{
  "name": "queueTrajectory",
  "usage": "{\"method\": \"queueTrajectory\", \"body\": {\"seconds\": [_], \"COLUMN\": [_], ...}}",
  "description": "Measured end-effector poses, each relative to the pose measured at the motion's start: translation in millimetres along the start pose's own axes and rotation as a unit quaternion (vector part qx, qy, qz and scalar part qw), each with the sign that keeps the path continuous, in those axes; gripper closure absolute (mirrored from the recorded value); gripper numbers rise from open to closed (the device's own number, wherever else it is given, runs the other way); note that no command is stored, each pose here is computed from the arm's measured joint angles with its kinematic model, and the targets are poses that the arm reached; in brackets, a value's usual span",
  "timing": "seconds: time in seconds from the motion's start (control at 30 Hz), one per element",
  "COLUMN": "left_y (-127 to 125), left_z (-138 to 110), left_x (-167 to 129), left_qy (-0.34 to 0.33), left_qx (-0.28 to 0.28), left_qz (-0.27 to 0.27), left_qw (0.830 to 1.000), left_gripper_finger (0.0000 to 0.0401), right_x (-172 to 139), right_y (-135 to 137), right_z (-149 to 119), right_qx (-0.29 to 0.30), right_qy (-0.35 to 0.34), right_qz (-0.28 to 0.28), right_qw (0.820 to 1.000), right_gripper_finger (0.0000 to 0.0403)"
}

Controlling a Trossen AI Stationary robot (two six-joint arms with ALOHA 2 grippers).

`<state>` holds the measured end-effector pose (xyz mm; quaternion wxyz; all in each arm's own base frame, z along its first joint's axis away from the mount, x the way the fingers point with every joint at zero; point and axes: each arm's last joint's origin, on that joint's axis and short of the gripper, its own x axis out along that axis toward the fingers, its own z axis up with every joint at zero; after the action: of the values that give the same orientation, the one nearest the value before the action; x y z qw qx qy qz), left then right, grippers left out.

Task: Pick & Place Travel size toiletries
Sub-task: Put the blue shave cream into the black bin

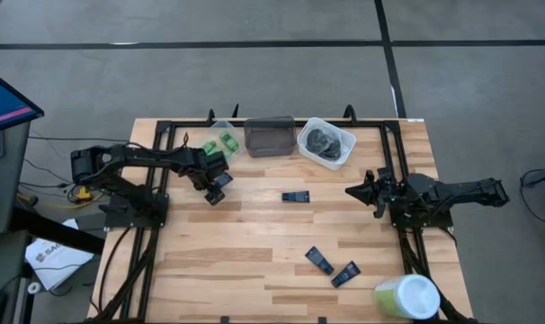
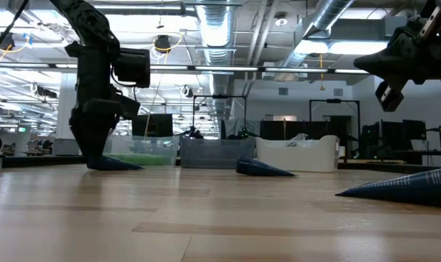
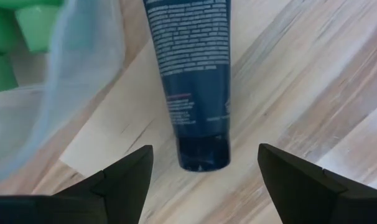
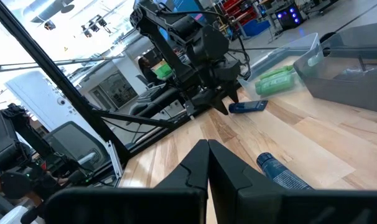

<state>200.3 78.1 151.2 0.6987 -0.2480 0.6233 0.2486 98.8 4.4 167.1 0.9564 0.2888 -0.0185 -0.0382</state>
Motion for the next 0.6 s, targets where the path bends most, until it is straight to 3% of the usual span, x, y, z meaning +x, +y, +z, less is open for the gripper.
{"method": "queueTrajectory", "body": {"seconds": [0.23, 0.6], "left_y": [0.6, 2.1], "left_z": [-1.6, -5.0], "left_x": [4.9, 9.8], "left_qy": [-0.008, -0.009], "left_qx": [0.006, -0.006], "left_qz": [-0.003, 0.002], "left_qw": [1.0, 1.0], "left_gripper_finger": [0.0127, 0.021], "right_x": [0.0, 0.0], "right_y": [0.0, -0.1], "right_z": [0.0, -0.1], "right_qx": [0.0, 0.0], "right_qy": [0.0, 0.0], "right_qz": [0.0, 0.0], "right_qw": [1.0, 1.0], "right_gripper_finger": [0.0403, 0.0403]}}
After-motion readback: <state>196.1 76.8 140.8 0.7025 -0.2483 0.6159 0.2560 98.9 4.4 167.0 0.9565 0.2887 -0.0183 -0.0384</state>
